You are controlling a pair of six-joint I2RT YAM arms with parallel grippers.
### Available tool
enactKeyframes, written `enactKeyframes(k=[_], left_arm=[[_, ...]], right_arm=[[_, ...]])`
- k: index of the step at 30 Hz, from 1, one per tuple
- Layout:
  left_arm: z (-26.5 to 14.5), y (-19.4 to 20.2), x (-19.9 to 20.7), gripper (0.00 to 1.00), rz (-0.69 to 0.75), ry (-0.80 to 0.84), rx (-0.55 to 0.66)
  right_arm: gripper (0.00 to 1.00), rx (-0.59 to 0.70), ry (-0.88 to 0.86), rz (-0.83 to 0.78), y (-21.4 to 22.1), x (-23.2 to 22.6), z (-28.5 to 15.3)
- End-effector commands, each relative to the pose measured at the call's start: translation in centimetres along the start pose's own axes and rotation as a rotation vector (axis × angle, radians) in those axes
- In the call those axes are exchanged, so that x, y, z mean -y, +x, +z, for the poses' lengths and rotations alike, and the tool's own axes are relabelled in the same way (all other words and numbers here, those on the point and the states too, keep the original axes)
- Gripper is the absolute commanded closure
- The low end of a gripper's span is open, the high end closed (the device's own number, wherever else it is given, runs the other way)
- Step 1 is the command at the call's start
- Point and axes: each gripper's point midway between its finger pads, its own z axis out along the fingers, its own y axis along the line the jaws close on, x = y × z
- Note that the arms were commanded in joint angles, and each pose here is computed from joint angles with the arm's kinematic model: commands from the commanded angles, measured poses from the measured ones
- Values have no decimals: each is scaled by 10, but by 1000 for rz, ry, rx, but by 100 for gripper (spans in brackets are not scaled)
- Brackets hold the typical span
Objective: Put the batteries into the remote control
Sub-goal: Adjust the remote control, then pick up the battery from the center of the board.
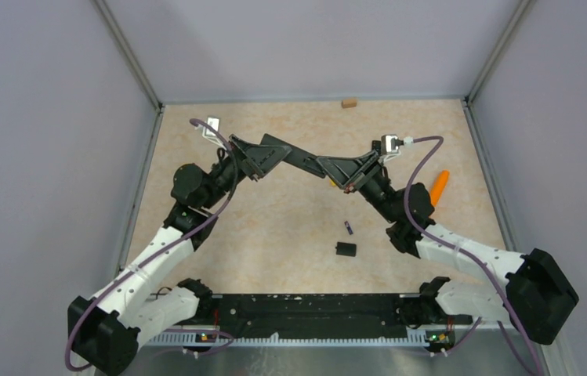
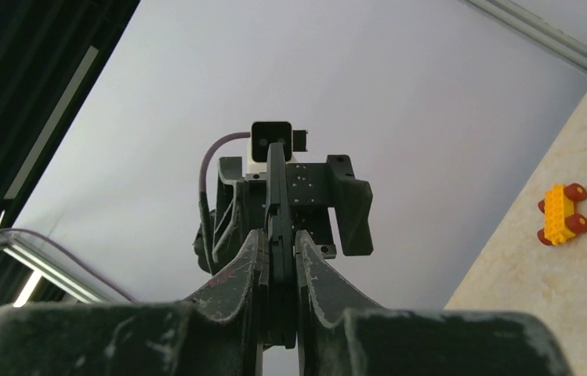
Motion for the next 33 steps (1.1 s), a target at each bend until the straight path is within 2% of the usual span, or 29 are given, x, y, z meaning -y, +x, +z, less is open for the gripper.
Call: enactKeyframes(k=[1, 4, 13, 16, 17, 18, 19, 20, 21, 22, 28, 31, 33], left_arm=[[4, -22, 21, 32, -8, 54, 110], [2, -20, 17, 47, -35, 41, 117], [2, -13, 14, 69, -31, 49, 92], [3, -12, 12, 87, -5, 45, 88], [3, -12, 10, 94, 15, 42, 89], [3, -12, 7, 100, 35, 30, 89], [2, -12, 4, 100, 60, 16, 89], [1, -11, -1, 100, 93, -6, 84], [-1, -9, -7, 100, 129, -29, 76], [-4, -6, -14, 100, 166, -62, 59], [-27, 7, -62, 100, 331, -293, -75], [-40, 10, -76, 100, 376, -371, -115], [-47, 13, -80, 100, 412, -393, -143]], right_arm=[[100, 58, -66, 25, -11, -28, 10], [100, 62, -57, 34, -11, -25, 9], [100, 0, 23, 50, 0, -11, 15], [100, -33, 40, 63, 6, -8, 14], [99, -47, 46, 56, 9, -7, 13], [85, -61, 56, 40, 11, -5, 12], [64, -77, 73, 17, 13, -4, 9], [48, -108, 145, -22, 17, 10, 5], [36, -128, 202, -58, 18, 19, 0], [31, -140, 244, -105, 18, 24, -4], [29, -170, 538, -350, -4, 61, -52], [34, -204, 779, -453, -20, 94, -85], [43, -221, 944, -501, -32, 115, -108]])
